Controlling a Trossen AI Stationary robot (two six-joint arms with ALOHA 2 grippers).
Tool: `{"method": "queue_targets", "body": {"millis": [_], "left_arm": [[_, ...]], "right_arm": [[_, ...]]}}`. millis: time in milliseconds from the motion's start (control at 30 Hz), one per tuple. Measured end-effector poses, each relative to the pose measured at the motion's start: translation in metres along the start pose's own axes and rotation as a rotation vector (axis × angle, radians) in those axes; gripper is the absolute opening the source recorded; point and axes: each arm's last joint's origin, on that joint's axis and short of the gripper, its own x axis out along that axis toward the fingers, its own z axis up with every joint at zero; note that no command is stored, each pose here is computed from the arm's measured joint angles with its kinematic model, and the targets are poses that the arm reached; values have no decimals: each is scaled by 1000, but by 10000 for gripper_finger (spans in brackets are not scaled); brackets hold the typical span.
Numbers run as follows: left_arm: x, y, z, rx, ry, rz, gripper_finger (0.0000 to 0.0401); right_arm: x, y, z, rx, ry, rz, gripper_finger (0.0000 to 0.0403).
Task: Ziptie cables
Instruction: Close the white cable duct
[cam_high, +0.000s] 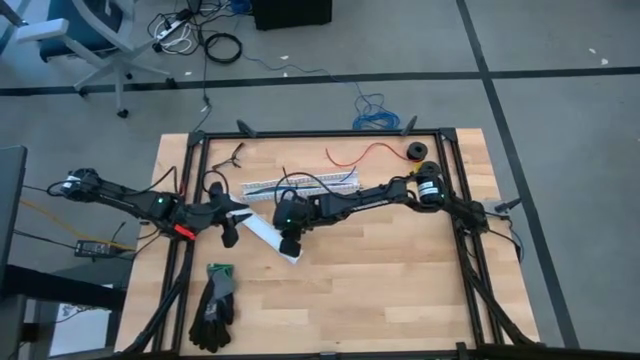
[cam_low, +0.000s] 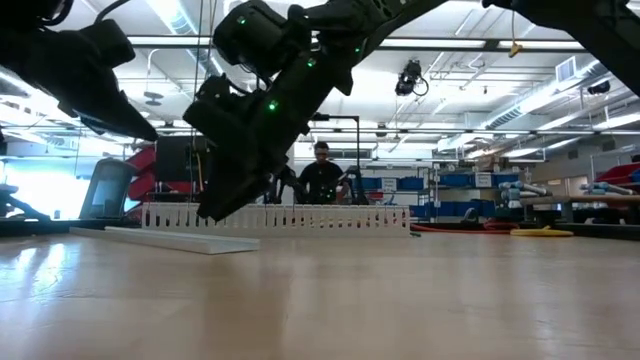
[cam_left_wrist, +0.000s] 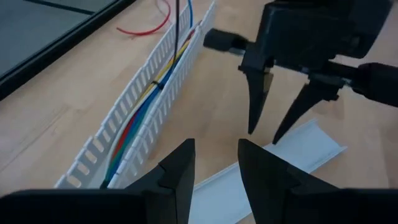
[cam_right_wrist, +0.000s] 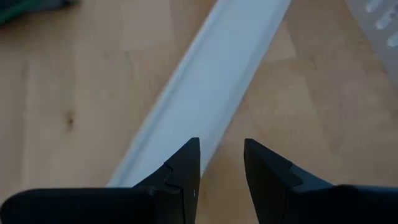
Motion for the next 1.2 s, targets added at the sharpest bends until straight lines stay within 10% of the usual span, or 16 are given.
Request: {"method": "queue_targets", "body": {"millis": [300, 600, 967, 1200], "left_arm": [[0, -2, 2, -9, -20, -13, 131], [0, -1, 2, -11, -18, -13, 131], [0, -2, 4, -26, -38, -21, 131], [2, -4, 5, -36, -43, -24, 131]], "right_arm": [[16, 2, -18, -5, 93, -19, 107], [7, 3, -30, -93, 241, -82, 14], [-54, 13, -61, -221, 668, -361, 1], [-95, 22, -85, -212, 650, -446, 0]]}}
